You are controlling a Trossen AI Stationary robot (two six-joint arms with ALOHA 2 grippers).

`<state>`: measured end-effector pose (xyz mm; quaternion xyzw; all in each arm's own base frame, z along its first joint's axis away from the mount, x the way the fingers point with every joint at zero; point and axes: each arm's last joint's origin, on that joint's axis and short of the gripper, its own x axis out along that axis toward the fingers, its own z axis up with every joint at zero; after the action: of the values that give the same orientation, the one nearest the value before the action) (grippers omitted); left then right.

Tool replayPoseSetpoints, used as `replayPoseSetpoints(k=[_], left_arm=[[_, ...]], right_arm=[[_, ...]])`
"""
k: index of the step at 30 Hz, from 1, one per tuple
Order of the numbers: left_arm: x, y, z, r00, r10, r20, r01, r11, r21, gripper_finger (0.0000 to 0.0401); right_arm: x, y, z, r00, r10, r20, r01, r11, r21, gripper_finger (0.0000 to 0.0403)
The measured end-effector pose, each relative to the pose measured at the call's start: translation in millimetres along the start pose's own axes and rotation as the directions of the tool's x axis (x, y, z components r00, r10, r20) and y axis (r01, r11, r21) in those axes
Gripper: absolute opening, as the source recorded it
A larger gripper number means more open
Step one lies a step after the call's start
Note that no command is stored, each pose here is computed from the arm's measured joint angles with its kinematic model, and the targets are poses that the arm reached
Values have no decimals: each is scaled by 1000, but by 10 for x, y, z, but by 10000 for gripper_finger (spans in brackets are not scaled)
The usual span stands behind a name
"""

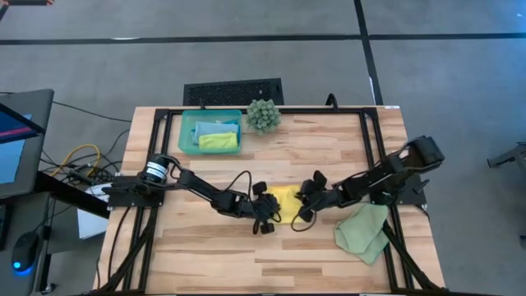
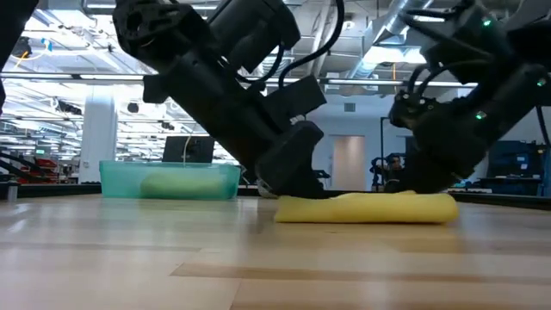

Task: Fold microfiber towels
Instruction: Fold the yellow microfiber cloth

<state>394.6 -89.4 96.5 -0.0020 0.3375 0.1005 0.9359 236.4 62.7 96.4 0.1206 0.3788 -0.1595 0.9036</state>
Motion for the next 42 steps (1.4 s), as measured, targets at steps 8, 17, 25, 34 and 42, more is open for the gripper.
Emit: replayPoseSetpoints(k=[8, 17, 25, 34, 42], left_arm=[[9, -58, -46, 1000, -11, -7, 11, 1000, 25, 45], [7, -64, -46, 1000, -6, 2, 5, 999, 34, 45], [-205, -111, 177, 998, -37, 56, 36, 999, 16, 45], [-258, 17, 190, 986, 169, 6, -168, 984, -56, 45], [-277, 93, 34, 950, 303, -80, -308, 950, -56, 45]], right_arm=[[-6, -84, -6, 979, -195, 64, 199, 978, -65, 72], [-298, -164, 163, 970, -218, 104, 224, 973, -57, 63], [-478, 67, 231, 988, 59, 146, -35, 987, -159, 63], [-142, 221, 29, 990, 105, 97, -84, 976, -200, 63], [16, 142, -83, 989, -80, 121, 88, 994, -59, 63]])
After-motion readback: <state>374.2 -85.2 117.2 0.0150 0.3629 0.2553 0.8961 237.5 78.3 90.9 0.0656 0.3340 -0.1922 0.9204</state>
